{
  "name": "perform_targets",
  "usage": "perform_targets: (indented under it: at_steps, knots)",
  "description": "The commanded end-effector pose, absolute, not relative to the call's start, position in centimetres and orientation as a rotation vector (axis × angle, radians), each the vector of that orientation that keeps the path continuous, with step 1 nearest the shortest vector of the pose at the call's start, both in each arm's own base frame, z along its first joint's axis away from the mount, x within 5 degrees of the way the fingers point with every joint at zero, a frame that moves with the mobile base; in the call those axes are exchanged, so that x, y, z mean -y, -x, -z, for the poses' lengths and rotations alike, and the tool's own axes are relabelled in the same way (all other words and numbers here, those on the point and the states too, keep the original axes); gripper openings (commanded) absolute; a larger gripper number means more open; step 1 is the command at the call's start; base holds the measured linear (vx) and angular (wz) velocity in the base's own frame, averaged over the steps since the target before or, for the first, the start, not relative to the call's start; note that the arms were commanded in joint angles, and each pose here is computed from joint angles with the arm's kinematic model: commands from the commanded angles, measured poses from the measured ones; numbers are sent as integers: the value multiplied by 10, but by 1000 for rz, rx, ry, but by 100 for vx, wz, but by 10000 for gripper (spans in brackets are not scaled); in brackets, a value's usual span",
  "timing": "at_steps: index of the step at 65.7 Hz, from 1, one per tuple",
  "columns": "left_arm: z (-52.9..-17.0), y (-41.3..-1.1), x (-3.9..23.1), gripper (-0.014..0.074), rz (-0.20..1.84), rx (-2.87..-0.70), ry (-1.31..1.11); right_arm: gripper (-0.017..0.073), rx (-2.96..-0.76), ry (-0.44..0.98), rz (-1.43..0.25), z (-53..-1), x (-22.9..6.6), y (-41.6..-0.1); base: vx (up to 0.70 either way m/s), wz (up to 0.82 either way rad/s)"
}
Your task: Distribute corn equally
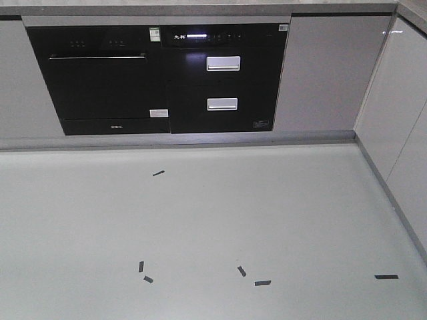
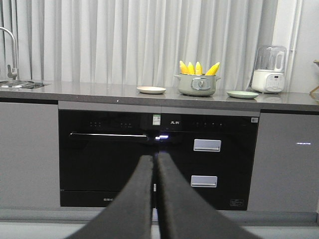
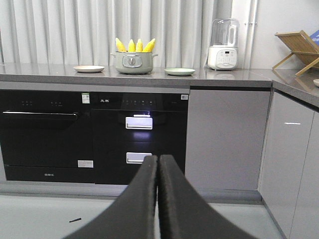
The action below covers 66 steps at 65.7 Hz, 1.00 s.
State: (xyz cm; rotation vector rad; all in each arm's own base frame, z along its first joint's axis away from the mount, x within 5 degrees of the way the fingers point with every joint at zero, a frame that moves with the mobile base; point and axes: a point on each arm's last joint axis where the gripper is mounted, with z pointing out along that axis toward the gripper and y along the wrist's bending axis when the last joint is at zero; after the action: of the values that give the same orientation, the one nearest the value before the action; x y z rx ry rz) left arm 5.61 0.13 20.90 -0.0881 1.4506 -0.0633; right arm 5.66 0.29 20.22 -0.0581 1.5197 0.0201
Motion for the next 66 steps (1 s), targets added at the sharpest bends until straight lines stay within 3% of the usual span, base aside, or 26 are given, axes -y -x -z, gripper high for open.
perform_targets:
  at_steps: [1, 66]
  knots:
    - [-211, -55, -1, -6, 76, -1381, 90, -6, -1451, 66, -7, -207, -3, -56, 0, 0]
    - [-211, -55, -1, -6, 76, -1381, 90, -6, -1451, 66, -7, -207, -3, -56, 0, 0]
